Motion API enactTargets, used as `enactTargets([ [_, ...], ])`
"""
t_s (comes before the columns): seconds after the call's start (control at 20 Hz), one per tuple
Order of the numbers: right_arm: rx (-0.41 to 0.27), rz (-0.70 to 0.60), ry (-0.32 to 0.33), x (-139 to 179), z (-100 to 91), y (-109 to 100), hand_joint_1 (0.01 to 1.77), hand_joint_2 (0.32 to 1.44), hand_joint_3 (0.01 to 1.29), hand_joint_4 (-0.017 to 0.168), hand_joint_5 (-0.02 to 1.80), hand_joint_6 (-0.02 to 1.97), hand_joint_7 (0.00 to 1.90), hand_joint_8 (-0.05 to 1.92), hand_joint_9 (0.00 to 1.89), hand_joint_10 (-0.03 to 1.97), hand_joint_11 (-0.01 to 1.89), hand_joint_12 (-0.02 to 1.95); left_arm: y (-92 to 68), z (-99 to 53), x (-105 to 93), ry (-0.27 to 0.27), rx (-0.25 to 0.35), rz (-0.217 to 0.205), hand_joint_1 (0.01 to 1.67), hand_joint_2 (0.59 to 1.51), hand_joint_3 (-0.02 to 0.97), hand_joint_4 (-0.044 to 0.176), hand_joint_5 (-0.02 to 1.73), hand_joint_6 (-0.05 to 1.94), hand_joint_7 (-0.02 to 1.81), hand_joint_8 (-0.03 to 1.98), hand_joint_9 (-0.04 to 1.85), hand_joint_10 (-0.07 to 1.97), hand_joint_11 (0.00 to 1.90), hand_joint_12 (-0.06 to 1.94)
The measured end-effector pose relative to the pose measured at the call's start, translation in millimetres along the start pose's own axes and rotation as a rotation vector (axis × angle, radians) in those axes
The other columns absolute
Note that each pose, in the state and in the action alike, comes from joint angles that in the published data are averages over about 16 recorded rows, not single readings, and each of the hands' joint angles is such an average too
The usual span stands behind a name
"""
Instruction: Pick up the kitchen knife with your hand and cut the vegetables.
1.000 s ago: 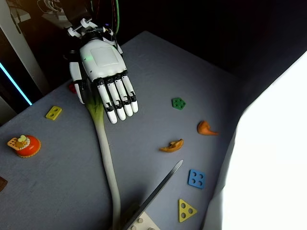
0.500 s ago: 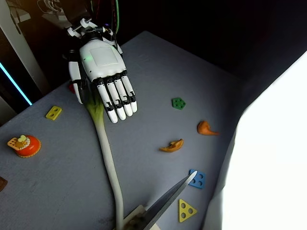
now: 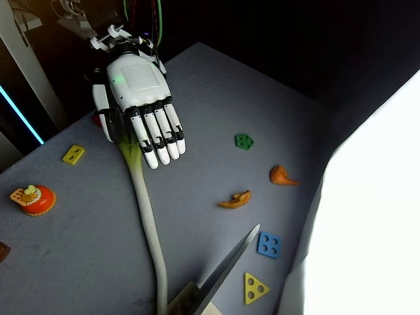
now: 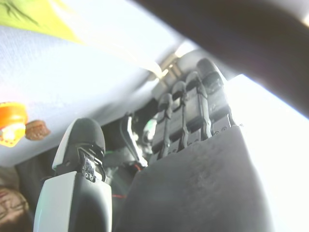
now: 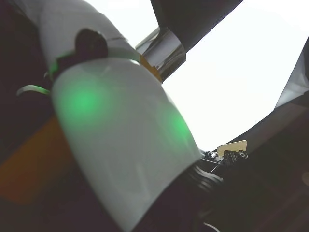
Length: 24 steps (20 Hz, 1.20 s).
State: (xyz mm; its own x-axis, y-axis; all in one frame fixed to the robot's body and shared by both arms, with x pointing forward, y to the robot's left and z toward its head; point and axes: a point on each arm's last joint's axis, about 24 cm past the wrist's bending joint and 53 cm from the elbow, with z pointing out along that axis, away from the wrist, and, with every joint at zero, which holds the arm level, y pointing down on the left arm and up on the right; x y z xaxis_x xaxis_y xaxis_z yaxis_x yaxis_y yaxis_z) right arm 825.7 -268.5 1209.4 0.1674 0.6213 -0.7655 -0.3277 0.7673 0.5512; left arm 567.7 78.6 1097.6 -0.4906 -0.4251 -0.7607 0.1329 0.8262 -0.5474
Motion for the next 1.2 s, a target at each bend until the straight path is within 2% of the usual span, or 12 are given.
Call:
enactTargets([
  [0.15, -0.012, -0.015, 0.012, 2.3, -1.3, 1.4, 1.08, 1.12, 0.02, 0.013, 0.28, 0.58, 0.35, 0.52, 0.21, 1.07, 0.16, 1.59, -0.2, -0.1, -0.2, -0.001, 0.001, 0.001, 0.46, 1.316, -0.007, 0.007, 0.13, 0.01, 0.14, 0.01, 0.13, 0.02, 0.02, 0.48],
  [0.35, -0.028, -0.043, 0.033, 4.2, -3.6, 1.9, 1.04, 1.08, 0.02, 0.027, 0.12, 0.25, 0.21, 0.17, 0.10, 0.63, 0.03, 1.12, 0.0, -0.1, -1.5, -0.005, 0.000, 0.002, 0.45, 1.317, -0.007, 0.007, 0.13, 0.01, 0.15, 0.01, 0.14, 0.02, 0.02, 0.48],
  [0.45, -0.034, -0.058, 0.048, 4.6, -5.1, 1.8, 1.02, 1.05, 0.02, 0.035, 0.09, 0.17, 0.16, 0.08, 0.07, 0.46, 0.02, 0.89, -0.1, 0.0, -2.3, -0.008, 0.000, 0.002, 0.45, 1.317, -0.007, 0.007, 0.13, 0.01, 0.15, 0.01, 0.14, 0.02, 0.02, 0.49],
  [0.65, -0.051, -0.082, 0.086, 4.2, -10.3, 4.6, 0.97, 0.99, 0.02, 0.050, 0.05, 0.07, 0.08, 0.02, 0.03, 0.20, 0.01, 0.46, -0.3, 0.1, -3.9, -0.012, 0.000, 0.001, 0.43, 1.317, -0.007, 0.007, 0.13, 0.01, 0.14, 0.01, 0.13, 0.02, 0.02, 0.52],
  [0.85, -0.063, -0.093, 0.131, 0.1, -19.9, 12.0, 0.92, 0.93, 0.02, 0.061, 0.02, 0.02, 0.02, 0.02, 0.02, 0.02, 0.01, 0.11, -0.6, 0.3, -5.4, -0.016, 0.000, 0.000, 0.42, 1.317, -0.008, 0.007, 0.12, 0.01, 0.14, 0.01, 0.13, 0.02, 0.02, 0.53],
  [0.95, -0.070, -0.095, 0.153, -4.6, -26.7, 18.7, 0.89, 0.90, 0.02, 0.063, 0.02, 0.02, 0.01, 0.02, 0.02, 0.00, 0.01, 0.01, -0.8, 0.3, -6.6, -0.020, 0.000, -0.001, 0.41, 1.318, -0.008, 0.007, 0.12, 0.01, 0.15, 0.01, 0.13, 0.02, 0.02, 0.54],
  [1.2, -0.090, -0.089, 0.209, -19.0, -50.0, 45.3, 0.86, 0.85, 0.02, 0.064, 0.02, 0.02, 0.01, 0.02, 0.02, 0.00, 0.01, 0.00, -1.7, 0.4, -9.2, -0.028, 0.000, -0.005, 0.41, 1.318, -0.008, 0.007, 0.12, 0.01, 0.14, 0.01, 0.12, 0.02, 0.02, 0.54],
])
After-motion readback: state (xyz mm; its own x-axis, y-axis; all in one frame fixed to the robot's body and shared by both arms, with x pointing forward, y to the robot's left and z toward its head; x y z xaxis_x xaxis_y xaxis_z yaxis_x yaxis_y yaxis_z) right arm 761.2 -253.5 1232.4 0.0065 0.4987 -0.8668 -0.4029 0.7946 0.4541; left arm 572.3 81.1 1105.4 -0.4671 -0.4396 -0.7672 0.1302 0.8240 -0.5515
